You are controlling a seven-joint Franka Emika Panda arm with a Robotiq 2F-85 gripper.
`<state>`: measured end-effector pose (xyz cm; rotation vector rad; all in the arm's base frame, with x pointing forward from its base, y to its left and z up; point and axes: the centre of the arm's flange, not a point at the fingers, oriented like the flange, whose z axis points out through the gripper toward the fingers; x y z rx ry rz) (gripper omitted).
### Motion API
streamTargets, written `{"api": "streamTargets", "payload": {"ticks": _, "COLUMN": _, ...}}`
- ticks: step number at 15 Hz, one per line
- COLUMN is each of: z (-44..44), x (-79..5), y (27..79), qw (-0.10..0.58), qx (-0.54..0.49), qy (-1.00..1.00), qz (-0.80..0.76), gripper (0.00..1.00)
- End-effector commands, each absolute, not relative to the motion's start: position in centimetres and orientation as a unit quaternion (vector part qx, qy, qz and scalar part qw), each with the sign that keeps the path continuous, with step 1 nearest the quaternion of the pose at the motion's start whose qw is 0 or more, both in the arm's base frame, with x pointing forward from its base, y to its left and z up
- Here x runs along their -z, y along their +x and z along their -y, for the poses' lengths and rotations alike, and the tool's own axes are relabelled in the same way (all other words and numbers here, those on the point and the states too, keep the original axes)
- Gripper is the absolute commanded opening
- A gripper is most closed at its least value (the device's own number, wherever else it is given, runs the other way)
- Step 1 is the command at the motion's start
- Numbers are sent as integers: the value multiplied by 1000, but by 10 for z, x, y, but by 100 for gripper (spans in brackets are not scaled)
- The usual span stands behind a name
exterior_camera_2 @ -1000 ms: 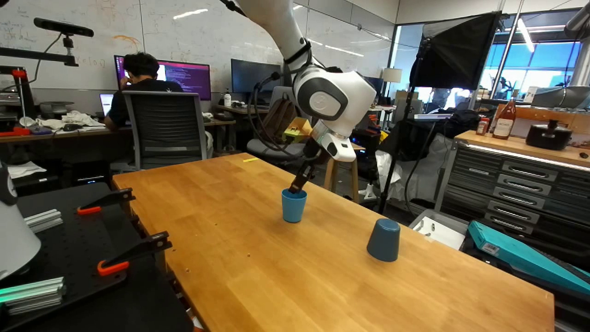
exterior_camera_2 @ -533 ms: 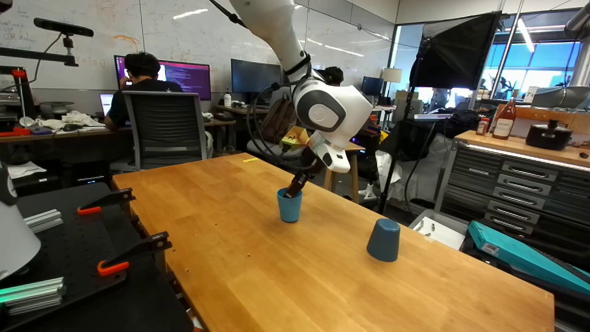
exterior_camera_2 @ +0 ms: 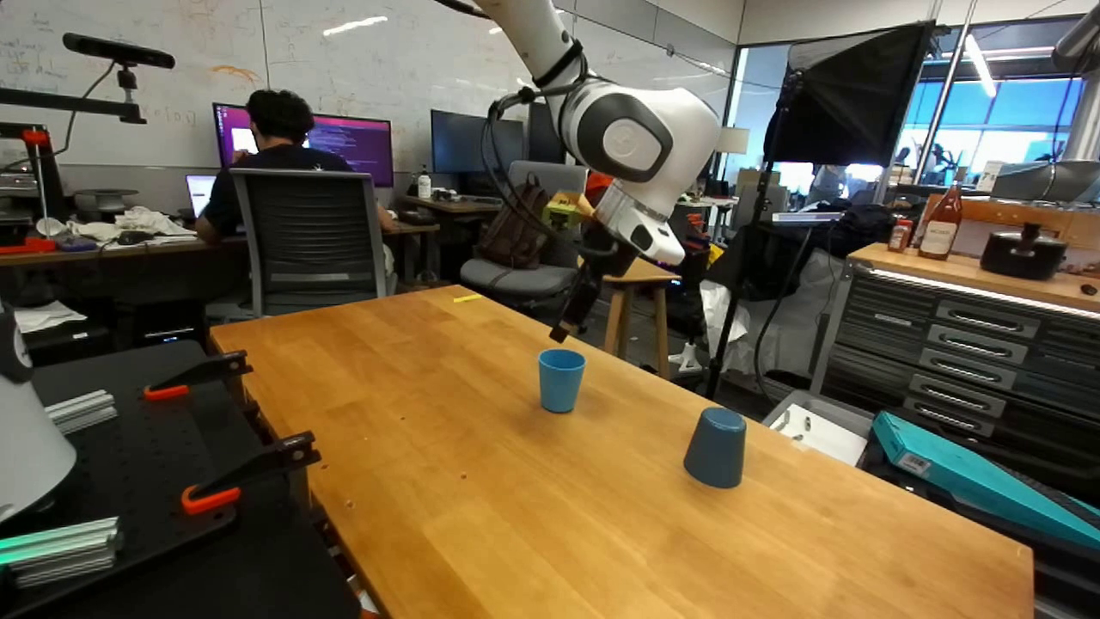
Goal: Pick the silver object on the table and put it in the blue cup
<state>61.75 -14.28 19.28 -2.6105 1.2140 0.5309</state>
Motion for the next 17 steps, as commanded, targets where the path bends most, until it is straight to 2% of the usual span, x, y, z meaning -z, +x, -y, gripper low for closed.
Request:
{"api": "streamTargets", "payload": {"ticks": 1, "z": 147, "x": -264, "y": 599, "qw": 63, "qx": -196, "qy": -904, "qz": -375, "gripper": 100}}
{"api": "streamTargets", "payload": {"ticks": 4, "z": 154, "x": -318, "y": 575, "qw": -6, "qx": -225, "qy": -921, "qz": -318, "gripper": 99}}
{"api": "streamTargets", "payload": {"ticks": 9, "z": 154, "x": -369, "y": 545, "qw": -117, "qx": -174, "qy": -945, "qz": -250, "gripper": 100}}
{"api": "streamTargets", "payload": {"ticks": 12, "z": 151, "x": -388, "y": 539, "qw": -119, "qx": -110, "qy": -953, "qz": -256, "gripper": 100}}
{"api": "streamTargets", "payload": {"ticks": 13, "z": 157, "x": -375, "y": 562, "qw": -115, "qx": -149, "qy": -948, "qz": -256, "gripper": 100}}
{"api": "streamTargets", "payload": {"ticks": 17, "z": 156, "x": -373, "y": 560, "qw": -115, "qx": -148, "qy": -949, "qz": -255, "gripper": 100}}
